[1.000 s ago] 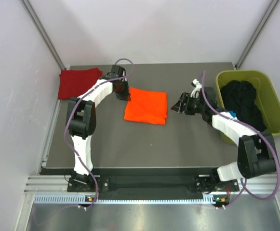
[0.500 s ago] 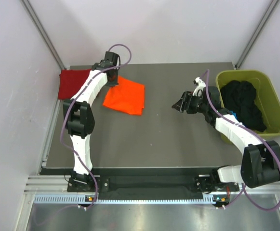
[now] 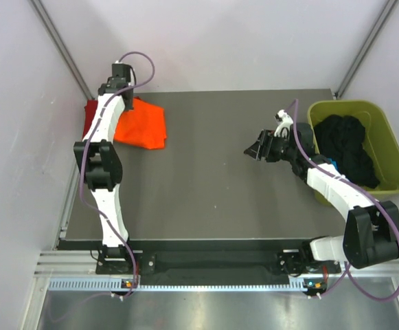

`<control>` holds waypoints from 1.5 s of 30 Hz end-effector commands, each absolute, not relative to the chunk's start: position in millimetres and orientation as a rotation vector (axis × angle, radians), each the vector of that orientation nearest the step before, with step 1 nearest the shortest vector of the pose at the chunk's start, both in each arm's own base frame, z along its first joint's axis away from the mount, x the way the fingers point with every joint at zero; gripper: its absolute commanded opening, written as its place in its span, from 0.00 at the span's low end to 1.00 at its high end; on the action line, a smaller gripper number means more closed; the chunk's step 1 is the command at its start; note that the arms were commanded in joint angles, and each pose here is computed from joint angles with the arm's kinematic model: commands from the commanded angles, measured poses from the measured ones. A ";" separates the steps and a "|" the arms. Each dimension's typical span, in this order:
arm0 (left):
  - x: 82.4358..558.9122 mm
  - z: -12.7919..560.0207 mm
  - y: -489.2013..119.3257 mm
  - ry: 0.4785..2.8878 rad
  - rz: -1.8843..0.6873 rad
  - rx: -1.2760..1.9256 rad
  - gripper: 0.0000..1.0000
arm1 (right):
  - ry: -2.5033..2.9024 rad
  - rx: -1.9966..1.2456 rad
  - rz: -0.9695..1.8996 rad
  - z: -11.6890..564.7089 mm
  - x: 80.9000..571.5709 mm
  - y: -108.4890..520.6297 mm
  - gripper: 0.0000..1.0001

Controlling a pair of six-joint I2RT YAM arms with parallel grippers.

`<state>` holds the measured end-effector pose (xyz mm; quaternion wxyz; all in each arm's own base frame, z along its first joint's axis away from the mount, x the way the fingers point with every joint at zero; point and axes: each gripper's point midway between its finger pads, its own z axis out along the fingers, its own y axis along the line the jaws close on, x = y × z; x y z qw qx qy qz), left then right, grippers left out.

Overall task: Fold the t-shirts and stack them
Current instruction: Neatly place the folded tshirt to the corner

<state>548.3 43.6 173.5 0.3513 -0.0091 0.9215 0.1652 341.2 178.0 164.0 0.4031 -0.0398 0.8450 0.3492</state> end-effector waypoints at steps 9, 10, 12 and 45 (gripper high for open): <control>586.1 264.0 116.7 2.069 0.351 -0.112 0.00 | 2.055 -0.138 0.896 176.8 347.3 180.1 0.66; 586.7 266.5 119.3 2.064 0.365 -0.092 0.00 | 2.055 -0.137 0.895 176.7 347.5 180.0 0.66; 590.9 272.8 127.9 2.042 0.384 -0.086 0.00 | 2.056 -0.139 0.893 176.3 347.0 179.7 0.65; 612.3 205.5 99.4 2.074 0.392 -0.218 0.68 | 2.090 -0.129 0.825 175.3 358.1 175.5 1.00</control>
